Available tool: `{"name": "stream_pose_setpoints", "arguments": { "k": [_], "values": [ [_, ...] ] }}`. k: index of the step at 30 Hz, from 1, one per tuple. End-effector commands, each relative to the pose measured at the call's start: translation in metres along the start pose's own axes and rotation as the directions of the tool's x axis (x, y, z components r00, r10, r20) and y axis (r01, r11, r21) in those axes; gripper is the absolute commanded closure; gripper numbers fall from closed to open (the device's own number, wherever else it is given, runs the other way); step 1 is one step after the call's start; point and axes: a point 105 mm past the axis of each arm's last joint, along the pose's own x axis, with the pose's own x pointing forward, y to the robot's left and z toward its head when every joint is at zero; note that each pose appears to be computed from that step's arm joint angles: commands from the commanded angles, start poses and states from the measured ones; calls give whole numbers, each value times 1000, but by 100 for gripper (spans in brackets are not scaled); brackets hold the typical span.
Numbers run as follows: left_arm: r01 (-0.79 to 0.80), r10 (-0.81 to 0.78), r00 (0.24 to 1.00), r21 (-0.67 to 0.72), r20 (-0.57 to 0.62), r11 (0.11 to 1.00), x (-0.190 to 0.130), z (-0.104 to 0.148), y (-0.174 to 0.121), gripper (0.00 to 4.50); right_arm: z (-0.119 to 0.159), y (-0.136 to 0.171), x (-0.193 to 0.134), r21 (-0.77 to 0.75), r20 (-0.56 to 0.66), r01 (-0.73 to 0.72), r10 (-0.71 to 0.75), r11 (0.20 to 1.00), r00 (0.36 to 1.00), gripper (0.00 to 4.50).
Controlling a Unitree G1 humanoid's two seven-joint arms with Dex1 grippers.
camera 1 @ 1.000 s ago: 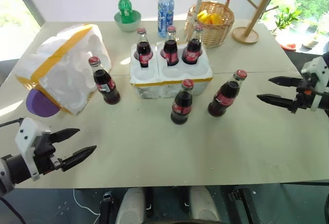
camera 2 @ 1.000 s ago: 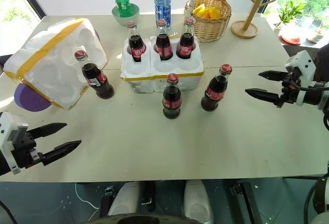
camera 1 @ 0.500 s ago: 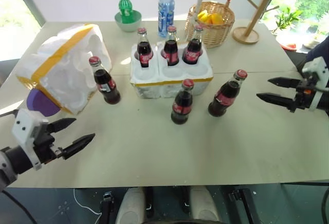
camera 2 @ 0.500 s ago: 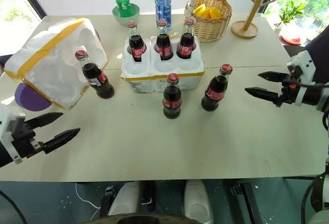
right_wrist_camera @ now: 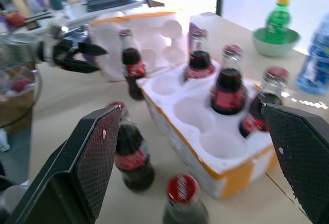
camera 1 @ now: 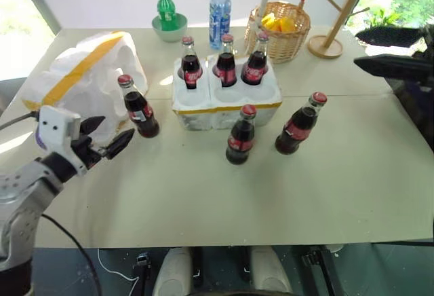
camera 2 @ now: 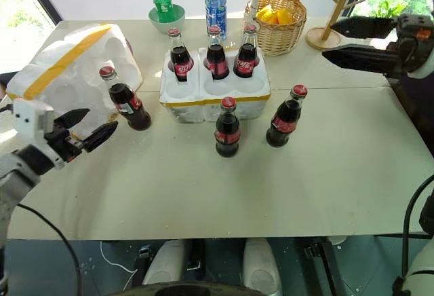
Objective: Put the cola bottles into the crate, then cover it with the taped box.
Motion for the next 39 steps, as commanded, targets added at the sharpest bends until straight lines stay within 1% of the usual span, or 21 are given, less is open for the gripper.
{"name": "stream_pose_setpoints", "arguments": {
  "k": [1,9,15,18,20,23,26,29,32,33,34,35,37,39],
  "values": [
    [-18,17,999,33,28,999,17,7,5,9,18,18,14,-42,35,-91,92,995,995,0],
    [61,-61,998,58,14,996,63,5,6,9,11,34,32,-19,35,-171,171,985,985,0],
    [100,-99,995,52,-18,994,94,-6,6,9,15,42,39,-42,39,-201,203,979,978,0],
    [151,-151,988,50,-19,987,97,-9,0,83,15,42,41,-50,28,-193,195,980,980,0],
    [180,-178,984,57,-30,982,93,-10,-3,168,15,42,42,-59,23,-182,184,982,983,0],
    [210,-207,977,63,-43,976,79,-5,-1,165,15,41,42,-63,26,-165,167,984,986,0],
    [274,-273,962,58,-34,960,67,8,-6,165,13,40,42,-62,25,-153,155,986,988,0],
    [388,-387,922,54,-20,920,52,28,-19,165,11,39,42,-60,23,-140,141,988,990,0],
    [603,-603,797,13,31,798,36,72,-47,165,8,38,43,-60,20,-123,125,991,992,0],
    [648,-648,760,12,45,761,34,85,-54,165,7,38,43,-62,19,-118,120,991,993,0],
    [669,-668,742,10,51,743,34,91,-57,165,6,38,44,-63,19,-116,117,991,993,0],
    [696,-695,715,22,70,718,38,103,-62,165,5,38,44,-65,18,-110,111,992,994,0],
    [727,-728,676,58,108,684,54,126,-73,165,5,38,43,-70,21,-95,97,993,995,0],
    [735,-739,663,83,125,673,68,139,-78,165,5,38,43,-73,24,-85,87,994,996,0]
  ]
}}
